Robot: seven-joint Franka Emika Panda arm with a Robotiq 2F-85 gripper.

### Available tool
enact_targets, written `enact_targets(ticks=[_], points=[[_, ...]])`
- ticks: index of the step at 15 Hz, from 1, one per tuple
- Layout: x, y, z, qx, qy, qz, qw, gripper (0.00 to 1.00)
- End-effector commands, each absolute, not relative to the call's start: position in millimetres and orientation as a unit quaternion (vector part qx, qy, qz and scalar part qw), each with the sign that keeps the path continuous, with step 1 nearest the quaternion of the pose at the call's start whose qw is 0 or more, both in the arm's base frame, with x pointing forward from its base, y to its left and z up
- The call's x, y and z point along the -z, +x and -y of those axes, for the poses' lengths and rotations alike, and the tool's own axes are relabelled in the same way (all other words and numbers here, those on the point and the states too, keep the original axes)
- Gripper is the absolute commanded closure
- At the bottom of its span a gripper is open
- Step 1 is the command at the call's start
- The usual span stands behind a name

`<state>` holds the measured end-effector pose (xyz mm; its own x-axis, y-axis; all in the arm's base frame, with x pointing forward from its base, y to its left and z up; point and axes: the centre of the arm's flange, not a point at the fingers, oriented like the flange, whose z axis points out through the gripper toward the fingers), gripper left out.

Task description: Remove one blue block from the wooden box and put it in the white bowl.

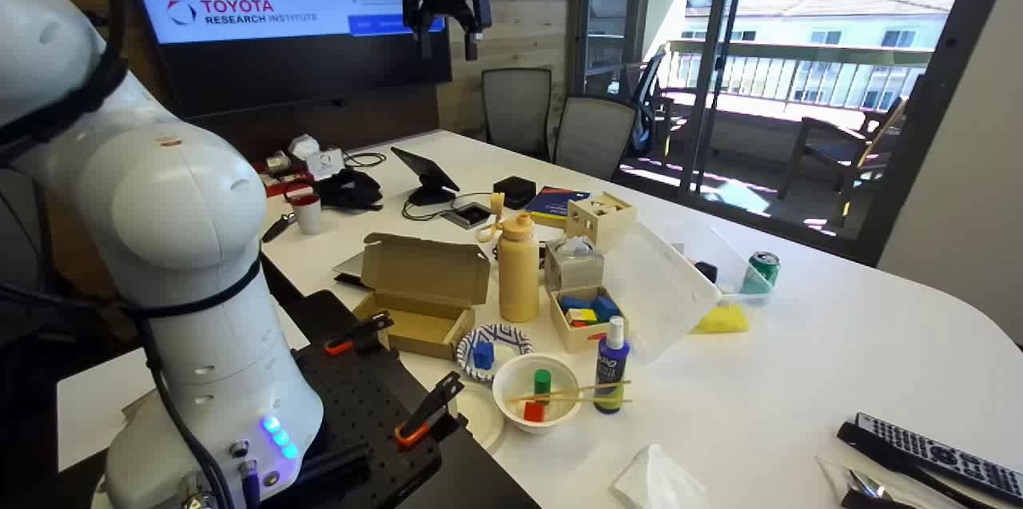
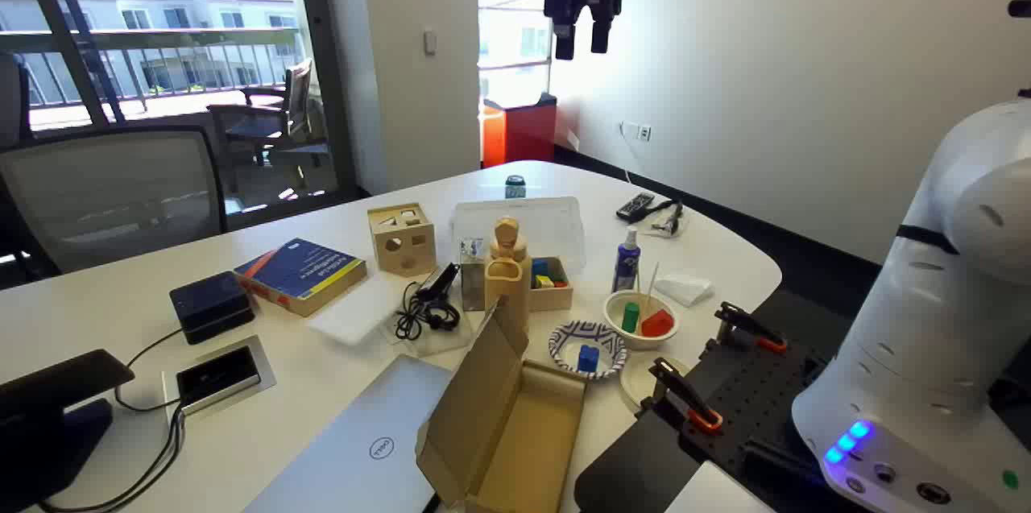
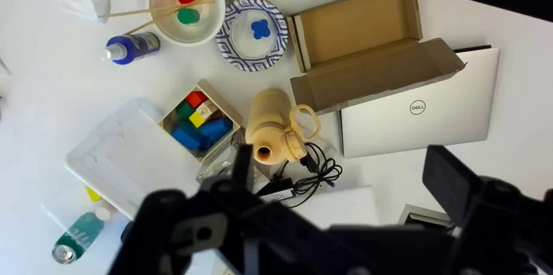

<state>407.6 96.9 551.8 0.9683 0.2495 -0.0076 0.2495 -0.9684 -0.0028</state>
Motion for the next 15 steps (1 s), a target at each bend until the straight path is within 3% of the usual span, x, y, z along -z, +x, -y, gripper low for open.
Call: enact_targets(ticks=[1, 9, 15], points=[[-552, 408, -97, -0.004, -0.992, 0.126, 0.001, 0.00], [-509, 447, -82, 0.032, -0.999, -0.032, -0.026, 0.00], [-401, 484, -14, 0.043, -0.978, -0.197, -0.042, 0.00]])
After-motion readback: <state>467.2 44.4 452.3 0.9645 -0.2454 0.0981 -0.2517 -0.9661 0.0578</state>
